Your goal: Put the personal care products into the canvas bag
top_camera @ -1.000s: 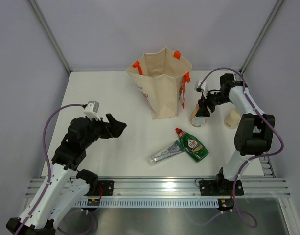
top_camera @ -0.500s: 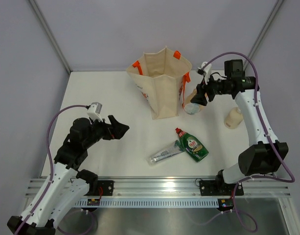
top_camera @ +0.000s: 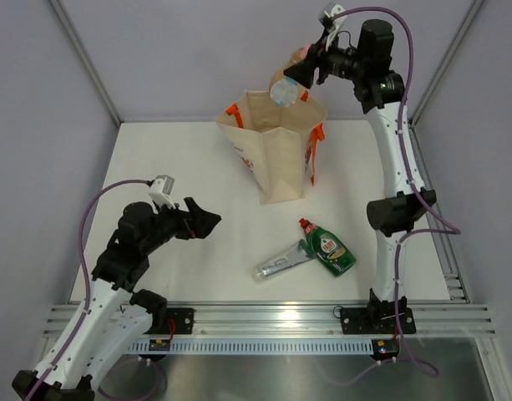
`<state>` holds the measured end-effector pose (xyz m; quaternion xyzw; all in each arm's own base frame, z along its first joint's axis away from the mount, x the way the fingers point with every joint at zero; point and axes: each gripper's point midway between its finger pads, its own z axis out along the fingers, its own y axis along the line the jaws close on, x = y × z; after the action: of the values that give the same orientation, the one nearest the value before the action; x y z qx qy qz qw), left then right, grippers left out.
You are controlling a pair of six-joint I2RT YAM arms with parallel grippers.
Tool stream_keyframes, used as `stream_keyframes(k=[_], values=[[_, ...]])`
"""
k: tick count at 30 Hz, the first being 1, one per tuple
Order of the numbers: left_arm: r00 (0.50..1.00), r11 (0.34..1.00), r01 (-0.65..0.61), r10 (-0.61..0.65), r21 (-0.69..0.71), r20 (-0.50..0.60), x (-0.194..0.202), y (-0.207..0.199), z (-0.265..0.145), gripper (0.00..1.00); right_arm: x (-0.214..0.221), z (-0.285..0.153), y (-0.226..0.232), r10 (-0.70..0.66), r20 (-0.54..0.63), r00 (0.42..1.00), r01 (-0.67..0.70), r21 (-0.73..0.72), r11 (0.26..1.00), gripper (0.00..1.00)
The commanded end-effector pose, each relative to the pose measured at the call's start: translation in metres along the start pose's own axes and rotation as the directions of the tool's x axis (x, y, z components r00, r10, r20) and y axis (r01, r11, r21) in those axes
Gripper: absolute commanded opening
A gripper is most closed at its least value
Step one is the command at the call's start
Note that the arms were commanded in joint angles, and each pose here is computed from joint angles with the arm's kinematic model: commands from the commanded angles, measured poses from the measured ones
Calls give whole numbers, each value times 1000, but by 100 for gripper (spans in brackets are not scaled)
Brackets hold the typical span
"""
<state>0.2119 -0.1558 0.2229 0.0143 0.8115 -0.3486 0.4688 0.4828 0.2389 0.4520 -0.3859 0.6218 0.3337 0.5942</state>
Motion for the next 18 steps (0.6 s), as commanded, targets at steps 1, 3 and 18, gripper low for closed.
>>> stream_keyframes(k=[1,3,18], values=[[998,1000,-15,14,26,66,-21,-11,-2,99,-32,24,-45,-111,149,983,90,143,986,0],[998,1000,-10,10,13,62,-19,-7,1,99,-5,39,-67,-133,129,983,109,181,977,0],[999,989,-30,33,146,-15,-2,-19,23,99,142,36,-7,283,-211,936,-289,2,957,1]])
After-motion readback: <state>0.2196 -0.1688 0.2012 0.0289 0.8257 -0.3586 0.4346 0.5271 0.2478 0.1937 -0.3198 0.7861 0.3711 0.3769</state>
